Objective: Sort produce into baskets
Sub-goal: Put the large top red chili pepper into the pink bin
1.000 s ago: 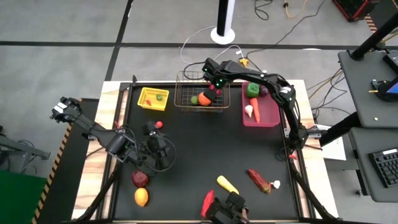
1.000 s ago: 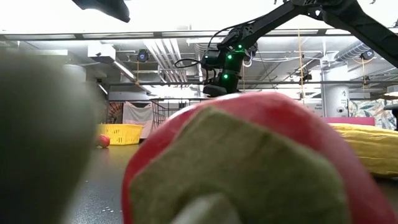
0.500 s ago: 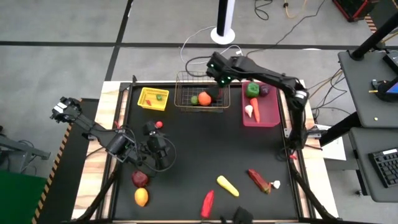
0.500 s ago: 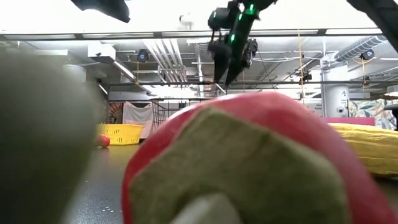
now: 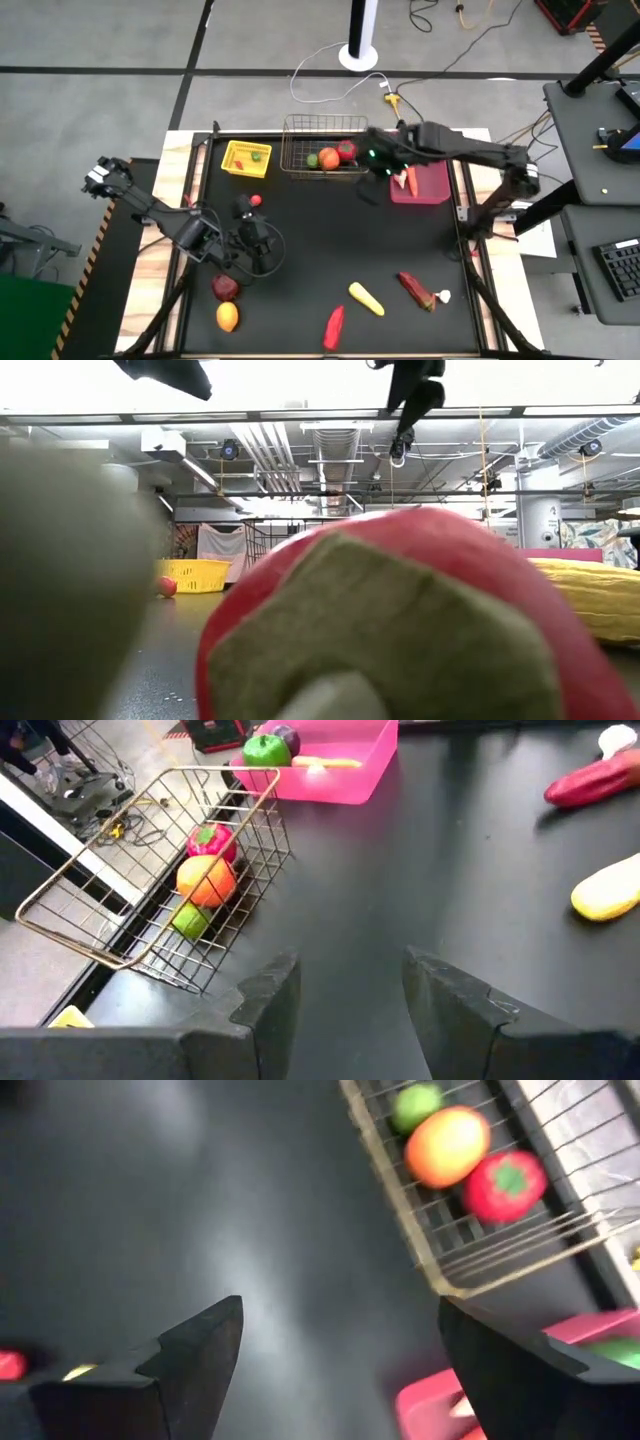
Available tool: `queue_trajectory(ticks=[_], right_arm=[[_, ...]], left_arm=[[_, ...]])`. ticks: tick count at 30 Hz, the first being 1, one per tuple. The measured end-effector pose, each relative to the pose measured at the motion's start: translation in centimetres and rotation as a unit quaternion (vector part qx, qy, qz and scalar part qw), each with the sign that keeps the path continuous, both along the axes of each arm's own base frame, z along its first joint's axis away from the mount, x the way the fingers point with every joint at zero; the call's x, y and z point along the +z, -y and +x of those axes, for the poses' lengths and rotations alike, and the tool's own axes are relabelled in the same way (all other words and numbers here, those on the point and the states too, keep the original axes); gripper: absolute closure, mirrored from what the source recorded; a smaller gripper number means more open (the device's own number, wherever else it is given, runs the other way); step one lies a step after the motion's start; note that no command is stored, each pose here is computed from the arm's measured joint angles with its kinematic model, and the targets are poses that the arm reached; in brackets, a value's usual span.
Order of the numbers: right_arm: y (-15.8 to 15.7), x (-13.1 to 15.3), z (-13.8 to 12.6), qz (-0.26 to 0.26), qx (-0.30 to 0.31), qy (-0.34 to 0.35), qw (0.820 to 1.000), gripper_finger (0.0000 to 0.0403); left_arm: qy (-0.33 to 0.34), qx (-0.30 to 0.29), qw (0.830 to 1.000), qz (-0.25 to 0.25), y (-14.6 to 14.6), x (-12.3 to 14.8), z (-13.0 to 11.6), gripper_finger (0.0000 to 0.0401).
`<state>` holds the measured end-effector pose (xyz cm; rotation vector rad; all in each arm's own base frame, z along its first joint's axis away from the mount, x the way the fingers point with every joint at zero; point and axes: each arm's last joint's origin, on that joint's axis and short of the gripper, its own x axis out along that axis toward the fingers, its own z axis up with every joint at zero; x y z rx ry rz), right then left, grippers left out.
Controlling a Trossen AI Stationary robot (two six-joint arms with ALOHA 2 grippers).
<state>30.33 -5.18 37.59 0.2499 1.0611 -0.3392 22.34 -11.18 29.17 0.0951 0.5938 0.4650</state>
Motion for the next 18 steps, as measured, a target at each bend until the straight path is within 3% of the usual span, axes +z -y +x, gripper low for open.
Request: queue_trajectory(ticks=[7, 18], right_arm=[[-4.5, -2.2, -2.2, 0.038, -0.003, -0.026, 0.999, 0.0078], [-9.6, -8.4, -4.4, 0.088, -0.032, -0.131, 0.987, 0.0078]], left_arm=[[-0.049, -0.025, 0.998, -0.009, 0.9, -2.0, 1.2, 0.0242], [-0.081, -0.070, 0.994, -0.022, 2.1, -3.5, 2.6, 0.0259]])
